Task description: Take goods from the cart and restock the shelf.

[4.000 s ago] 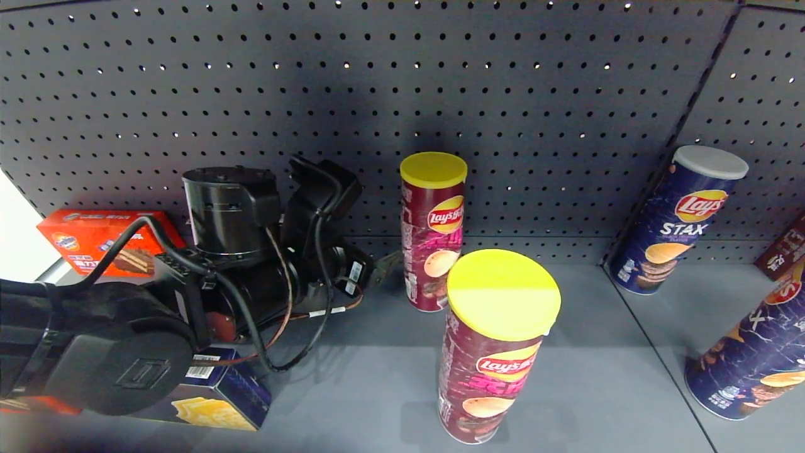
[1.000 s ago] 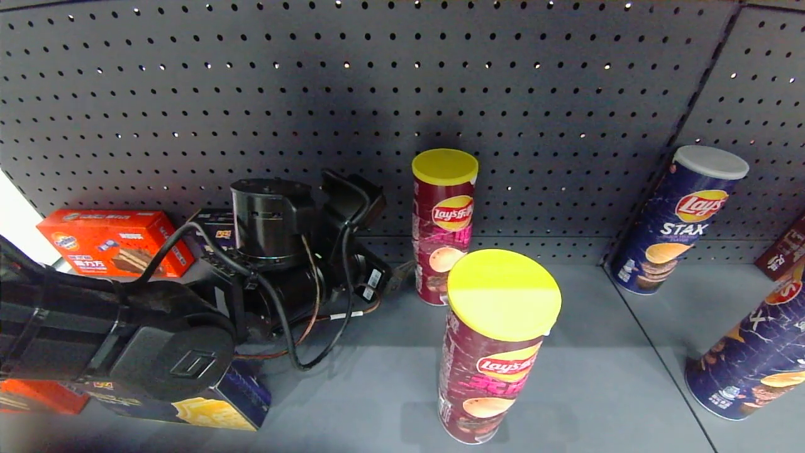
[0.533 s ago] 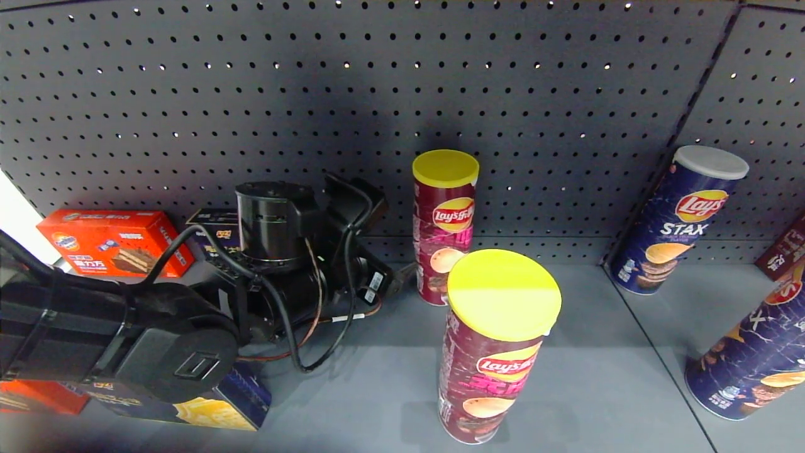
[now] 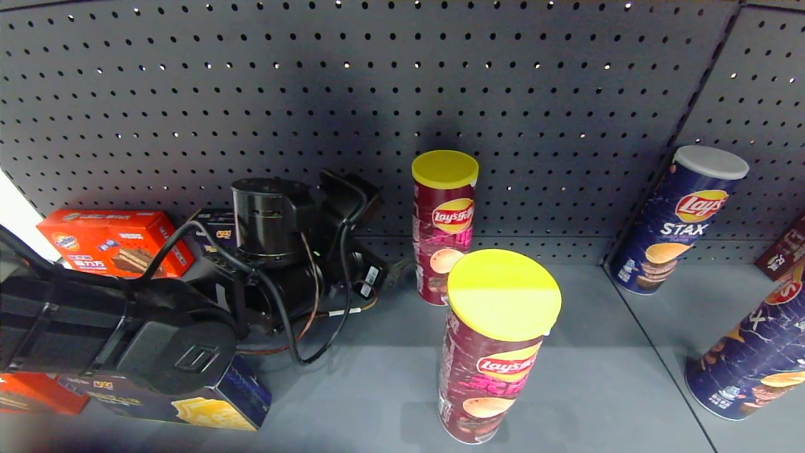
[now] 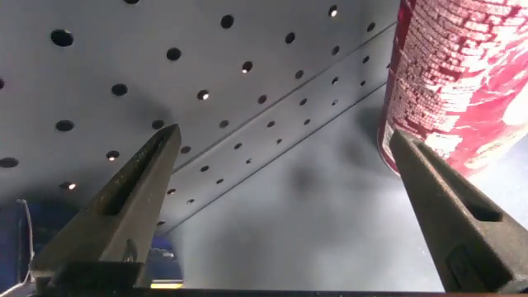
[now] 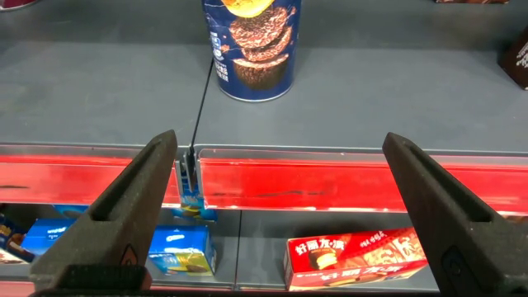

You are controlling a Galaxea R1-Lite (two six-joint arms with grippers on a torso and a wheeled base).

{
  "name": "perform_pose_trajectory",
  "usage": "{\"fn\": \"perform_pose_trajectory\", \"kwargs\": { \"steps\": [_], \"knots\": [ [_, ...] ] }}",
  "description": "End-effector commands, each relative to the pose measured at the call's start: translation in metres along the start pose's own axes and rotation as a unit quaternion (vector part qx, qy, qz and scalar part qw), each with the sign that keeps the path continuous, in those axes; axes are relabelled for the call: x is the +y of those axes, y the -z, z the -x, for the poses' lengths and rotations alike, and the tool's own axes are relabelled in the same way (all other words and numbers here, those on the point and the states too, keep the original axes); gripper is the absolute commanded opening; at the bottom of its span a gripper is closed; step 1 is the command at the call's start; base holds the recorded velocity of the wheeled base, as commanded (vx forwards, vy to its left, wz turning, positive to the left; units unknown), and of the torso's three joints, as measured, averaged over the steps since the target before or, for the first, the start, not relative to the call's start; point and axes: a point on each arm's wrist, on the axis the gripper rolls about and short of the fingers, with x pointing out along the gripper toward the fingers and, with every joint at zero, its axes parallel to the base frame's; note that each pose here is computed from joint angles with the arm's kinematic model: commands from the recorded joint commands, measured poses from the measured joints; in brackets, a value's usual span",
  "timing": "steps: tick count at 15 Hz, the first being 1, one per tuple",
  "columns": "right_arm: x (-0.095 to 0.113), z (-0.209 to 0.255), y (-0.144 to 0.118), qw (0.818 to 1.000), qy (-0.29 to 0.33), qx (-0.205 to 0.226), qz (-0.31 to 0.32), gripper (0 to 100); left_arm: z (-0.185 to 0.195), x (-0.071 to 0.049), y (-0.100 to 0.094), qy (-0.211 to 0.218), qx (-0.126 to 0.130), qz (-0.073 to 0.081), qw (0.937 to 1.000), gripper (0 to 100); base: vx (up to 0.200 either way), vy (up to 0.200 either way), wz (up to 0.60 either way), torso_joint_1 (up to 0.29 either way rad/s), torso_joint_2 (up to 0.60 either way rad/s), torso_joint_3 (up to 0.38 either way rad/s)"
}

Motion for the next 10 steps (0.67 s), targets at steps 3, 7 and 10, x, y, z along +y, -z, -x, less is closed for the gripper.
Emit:
{"fn": "perform_pose_trajectory", "kwargs": {
  "steps": [3,7,10],
  "knots": [
    [0.0,-0.0001,0.0,1.0,0.0,0.0,0.0,100,-0.0069,-0.0033,0.0003,0.003,0.001,-0.001,1.0,100,0.0,0.0,0.0,0.0,0.0,0.0],
    [0.0,-0.0001,0.0,1.0,0.0,0.0,0.0,100,-0.0087,-0.0078,-0.0006,0.01,-0.001,-0.002,0.9999,100,0.0,0.0,0.0,0.0,0.0,0.0],
    [0.0,-0.0001,0.0,1.0,0.0,0.0,0.0,100,-0.0116,-0.0108,-0.0012,0.013,-0.001,-0.003,0.9999,100,0.0,0.0,0.0,0.0,0.0,0.0]
  ]
}}
